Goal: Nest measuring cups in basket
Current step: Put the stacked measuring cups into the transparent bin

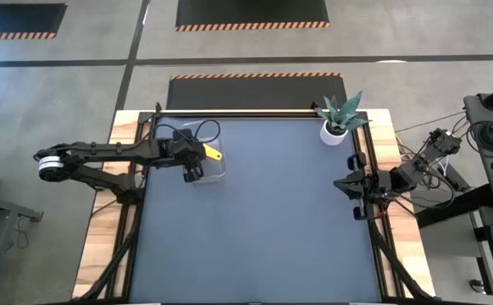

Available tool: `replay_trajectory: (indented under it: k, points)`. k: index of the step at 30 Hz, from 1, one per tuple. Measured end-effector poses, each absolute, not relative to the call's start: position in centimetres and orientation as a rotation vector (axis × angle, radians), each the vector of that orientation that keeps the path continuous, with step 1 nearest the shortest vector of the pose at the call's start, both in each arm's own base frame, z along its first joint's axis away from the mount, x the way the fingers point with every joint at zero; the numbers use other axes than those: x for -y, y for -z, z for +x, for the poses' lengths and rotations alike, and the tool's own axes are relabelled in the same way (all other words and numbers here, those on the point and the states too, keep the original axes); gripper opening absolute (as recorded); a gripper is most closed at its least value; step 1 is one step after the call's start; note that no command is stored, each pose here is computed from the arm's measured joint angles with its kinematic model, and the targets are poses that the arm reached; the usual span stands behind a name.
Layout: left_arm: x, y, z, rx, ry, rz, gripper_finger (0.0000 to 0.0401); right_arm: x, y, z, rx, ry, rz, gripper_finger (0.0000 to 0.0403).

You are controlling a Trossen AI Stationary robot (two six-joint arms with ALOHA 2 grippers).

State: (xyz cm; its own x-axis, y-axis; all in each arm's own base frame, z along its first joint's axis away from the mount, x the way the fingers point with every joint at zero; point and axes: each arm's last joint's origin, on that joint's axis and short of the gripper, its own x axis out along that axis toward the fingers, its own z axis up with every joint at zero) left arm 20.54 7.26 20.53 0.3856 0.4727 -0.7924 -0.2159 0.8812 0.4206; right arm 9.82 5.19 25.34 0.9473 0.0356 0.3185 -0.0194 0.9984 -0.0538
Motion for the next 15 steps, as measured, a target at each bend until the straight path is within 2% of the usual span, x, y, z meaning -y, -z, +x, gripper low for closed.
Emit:
replay_trajectory:
  k: [15]
  points:
    - [-7.29,-20.73,20.64,-1.024,-0.562,0.07,0.0084,-5.19,-25.34,9.82,0.325,-0.028,-0.05,0.0009]
